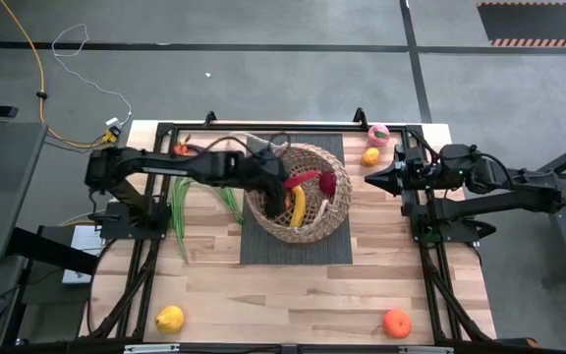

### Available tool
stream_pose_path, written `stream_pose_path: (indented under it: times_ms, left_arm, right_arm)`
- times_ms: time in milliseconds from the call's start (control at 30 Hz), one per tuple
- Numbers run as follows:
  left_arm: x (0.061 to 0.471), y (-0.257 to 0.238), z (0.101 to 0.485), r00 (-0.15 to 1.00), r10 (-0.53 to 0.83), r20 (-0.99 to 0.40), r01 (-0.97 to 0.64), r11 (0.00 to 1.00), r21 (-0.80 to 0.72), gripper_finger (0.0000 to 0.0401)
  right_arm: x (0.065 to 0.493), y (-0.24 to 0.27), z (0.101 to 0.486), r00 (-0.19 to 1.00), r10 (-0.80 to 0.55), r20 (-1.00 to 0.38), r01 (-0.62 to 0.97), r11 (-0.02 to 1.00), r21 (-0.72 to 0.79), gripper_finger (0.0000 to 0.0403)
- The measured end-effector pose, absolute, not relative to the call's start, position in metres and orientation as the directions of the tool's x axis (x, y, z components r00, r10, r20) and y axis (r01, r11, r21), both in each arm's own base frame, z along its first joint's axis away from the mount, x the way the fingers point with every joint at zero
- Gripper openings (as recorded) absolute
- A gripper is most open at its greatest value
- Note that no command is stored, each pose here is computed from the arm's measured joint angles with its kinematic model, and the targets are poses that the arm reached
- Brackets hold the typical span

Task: Build produce basket
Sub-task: Put the carrot into the woven basket

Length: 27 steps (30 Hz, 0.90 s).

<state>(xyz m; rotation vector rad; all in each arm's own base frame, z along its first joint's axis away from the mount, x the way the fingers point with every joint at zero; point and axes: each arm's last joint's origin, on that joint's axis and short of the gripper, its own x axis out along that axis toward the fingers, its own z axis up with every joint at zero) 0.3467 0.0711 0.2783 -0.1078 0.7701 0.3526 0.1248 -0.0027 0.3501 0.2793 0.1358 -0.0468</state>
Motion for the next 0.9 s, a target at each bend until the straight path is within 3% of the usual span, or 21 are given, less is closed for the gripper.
stream_pose_path:
  times_ms: [233,567,900]
  left_arm:
    - [0.367,0.079,0.237,0.591,0.266,-0.762,-0.360,0.932,0.046,0.0104]
    - [0.383,0.099,0.204,0.587,0.258,-0.767,-0.521,0.846,-0.114,0.0104]
    - [0.392,0.116,0.177,0.571,0.285,-0.770,-0.511,0.857,-0.062,0.0104]
  right_arm:
    - [0.125,-0.003,0.350,0.990,-0.027,-0.141,0.065,0.960,0.272,0.0000]
    - [0.125,-0.003,0.350,0.990,-0.027,-0.141,0.069,0.950,0.304,0.0000]
    - [0.125,-0.003,0.350,0.989,-0.036,-0.141,0.077,0.950,0.303,0.0000]
